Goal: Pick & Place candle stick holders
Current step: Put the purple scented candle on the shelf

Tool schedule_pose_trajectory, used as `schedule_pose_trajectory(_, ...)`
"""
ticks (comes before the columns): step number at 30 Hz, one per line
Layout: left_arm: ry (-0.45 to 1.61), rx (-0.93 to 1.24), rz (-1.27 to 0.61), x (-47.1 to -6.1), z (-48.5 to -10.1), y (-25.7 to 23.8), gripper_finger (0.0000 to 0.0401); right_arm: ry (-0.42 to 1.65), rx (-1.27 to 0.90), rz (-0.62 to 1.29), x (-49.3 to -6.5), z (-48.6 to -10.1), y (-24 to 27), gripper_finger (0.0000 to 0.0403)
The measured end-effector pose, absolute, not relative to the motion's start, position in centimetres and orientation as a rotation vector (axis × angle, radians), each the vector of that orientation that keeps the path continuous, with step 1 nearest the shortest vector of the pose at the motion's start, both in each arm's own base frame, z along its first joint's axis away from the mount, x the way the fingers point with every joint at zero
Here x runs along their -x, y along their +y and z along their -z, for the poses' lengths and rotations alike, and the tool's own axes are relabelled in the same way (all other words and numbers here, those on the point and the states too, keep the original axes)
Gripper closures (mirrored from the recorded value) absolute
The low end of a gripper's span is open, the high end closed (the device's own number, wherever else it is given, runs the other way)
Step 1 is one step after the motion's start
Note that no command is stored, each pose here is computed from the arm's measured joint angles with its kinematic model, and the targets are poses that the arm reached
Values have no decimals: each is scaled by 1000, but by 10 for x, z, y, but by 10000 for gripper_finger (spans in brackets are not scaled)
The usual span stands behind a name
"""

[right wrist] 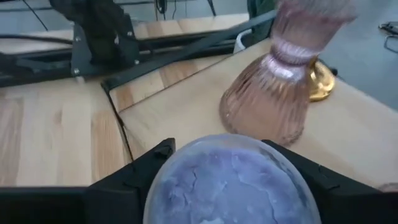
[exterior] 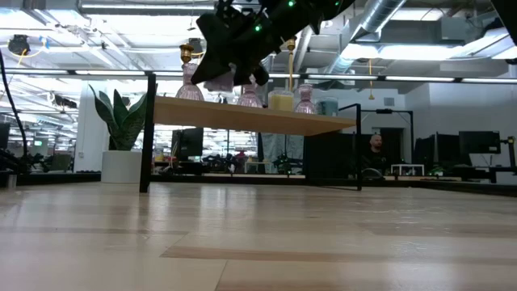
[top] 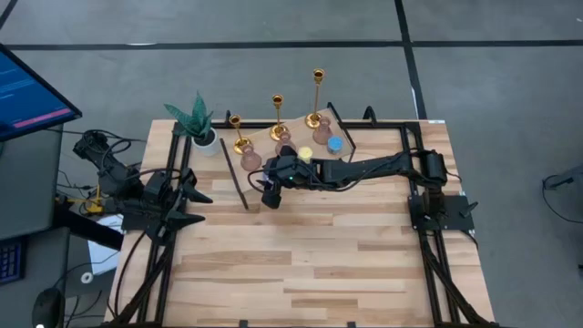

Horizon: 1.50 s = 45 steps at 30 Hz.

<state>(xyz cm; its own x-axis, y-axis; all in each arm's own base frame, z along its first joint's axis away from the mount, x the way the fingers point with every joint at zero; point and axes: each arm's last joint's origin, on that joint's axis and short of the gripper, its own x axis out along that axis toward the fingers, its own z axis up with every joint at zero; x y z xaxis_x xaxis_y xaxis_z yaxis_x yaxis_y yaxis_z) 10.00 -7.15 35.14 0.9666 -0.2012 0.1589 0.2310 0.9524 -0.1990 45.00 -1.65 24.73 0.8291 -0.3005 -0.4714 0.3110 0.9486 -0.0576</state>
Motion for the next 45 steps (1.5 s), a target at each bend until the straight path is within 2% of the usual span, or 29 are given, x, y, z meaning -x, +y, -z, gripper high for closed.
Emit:
schedule_pose_trajectory(3,-138,218,220,-100,-351,-71,187,510,-23,334,-452,-244,-22,178)
schedule_pose_trajectory(10,-138,218,220,-100,-351,-71,187,515,-30,359,-453,-239,-33,199)
schedule_pose_trajectory(17,-137,218,221,-100,-351,-72,187,519,-33,370,-453,-240,-39,173)
schedule_pose_trajectory(26,-137,218,221,-100,-351,-71,187,519,-33,370,-453,-240,-39,195)
schedule_pose_trajectory(35,-137,218,221,-100,-351,-72,187,507,-30,356,-452,-243,-32,156)
schedule_pose_trajectory(45,-137,218,221,-100,-351,-71,187,499,-18,355,-452,-246,-32,154)
